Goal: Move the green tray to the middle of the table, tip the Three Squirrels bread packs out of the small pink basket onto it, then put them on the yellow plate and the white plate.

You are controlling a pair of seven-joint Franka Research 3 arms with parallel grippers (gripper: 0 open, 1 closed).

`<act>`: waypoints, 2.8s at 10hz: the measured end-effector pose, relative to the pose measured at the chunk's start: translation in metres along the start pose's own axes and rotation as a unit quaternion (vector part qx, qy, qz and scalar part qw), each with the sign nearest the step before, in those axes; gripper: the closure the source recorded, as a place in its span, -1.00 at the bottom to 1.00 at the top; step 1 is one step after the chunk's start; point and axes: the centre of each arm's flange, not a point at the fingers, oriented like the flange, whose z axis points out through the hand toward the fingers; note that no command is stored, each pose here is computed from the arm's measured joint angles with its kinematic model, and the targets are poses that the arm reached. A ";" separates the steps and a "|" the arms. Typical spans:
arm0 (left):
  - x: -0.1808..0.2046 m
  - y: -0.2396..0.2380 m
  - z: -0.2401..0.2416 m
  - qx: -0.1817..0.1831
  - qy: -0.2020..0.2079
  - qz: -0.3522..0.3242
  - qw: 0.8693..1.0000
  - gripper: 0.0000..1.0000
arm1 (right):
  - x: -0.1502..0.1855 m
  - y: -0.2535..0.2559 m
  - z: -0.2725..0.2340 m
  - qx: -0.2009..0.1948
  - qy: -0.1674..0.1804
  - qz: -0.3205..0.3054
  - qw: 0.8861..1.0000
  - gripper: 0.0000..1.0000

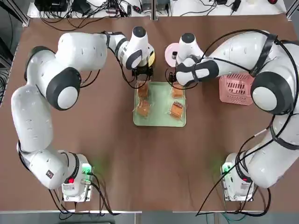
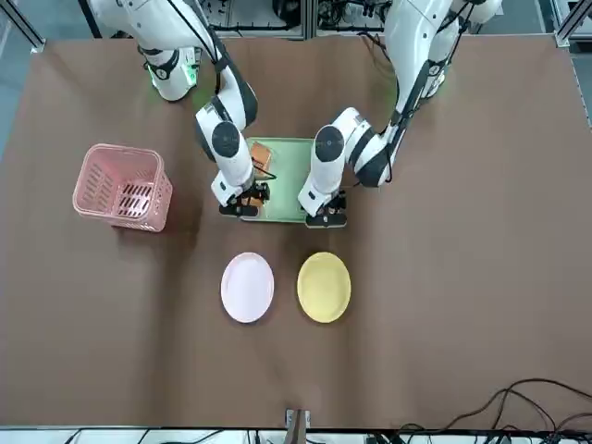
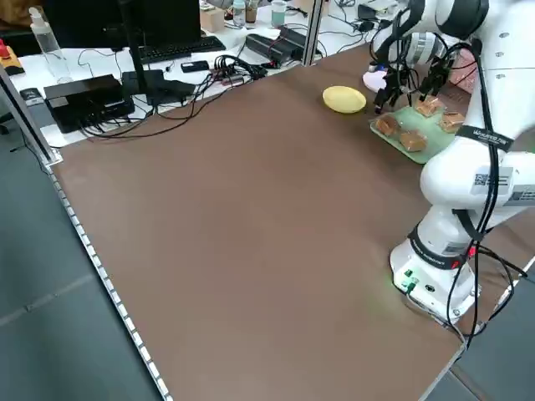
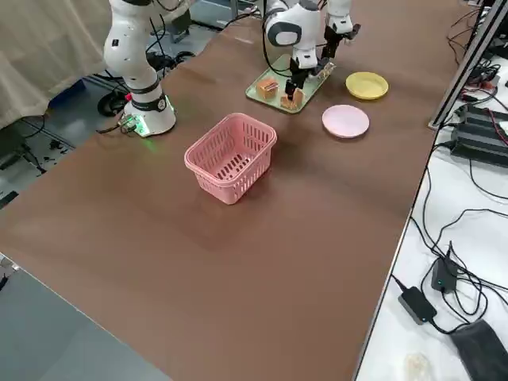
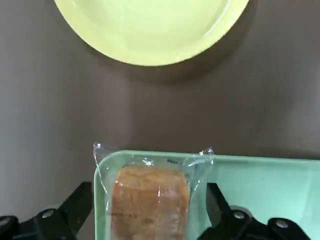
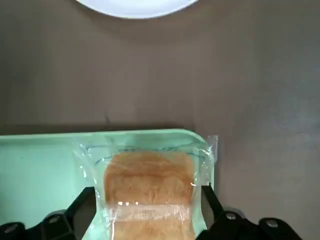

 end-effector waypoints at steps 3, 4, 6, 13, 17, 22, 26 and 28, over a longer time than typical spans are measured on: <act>-0.018 0.002 0.019 -0.010 0.006 0.011 1.000 -1.00 | -0.008 0.002 0.009 0.010 0.012 -0.003 1.000 -0.87; -0.020 0.001 0.022 -0.009 0.009 0.015 1.000 -1.00 | -0.009 0.000 0.008 0.012 0.014 -0.005 1.000 -0.84; -0.021 -0.001 0.032 0.000 0.021 0.037 0.999 -1.00 | -0.013 -0.004 0.008 0.013 0.015 -0.009 1.000 -0.56; -0.017 -0.004 0.043 -0.002 0.027 0.039 0.999 -0.44 | -0.004 -0.007 -0.013 0.019 0.026 0.000 0.999 0.02; 0.008 -0.009 0.006 0.043 0.006 0.031 0.999 -0.05 | 0.074 -0.001 -0.098 0.061 0.081 0.048 0.994 0.02; 0.096 -0.034 -0.041 0.042 0.061 0.010 0.997 0.09 | 0.191 0.033 -0.103 0.077 0.127 0.080 0.986 0.02; 0.121 -0.023 0.004 0.036 0.079 0.016 0.996 0.05 | 0.209 0.027 -0.064 0.060 0.124 0.047 0.989 0.03; 0.134 -0.021 0.003 0.031 0.090 0.011 0.995 0.05 | 0.214 0.028 -0.044 0.053 0.117 0.030 0.991 0.13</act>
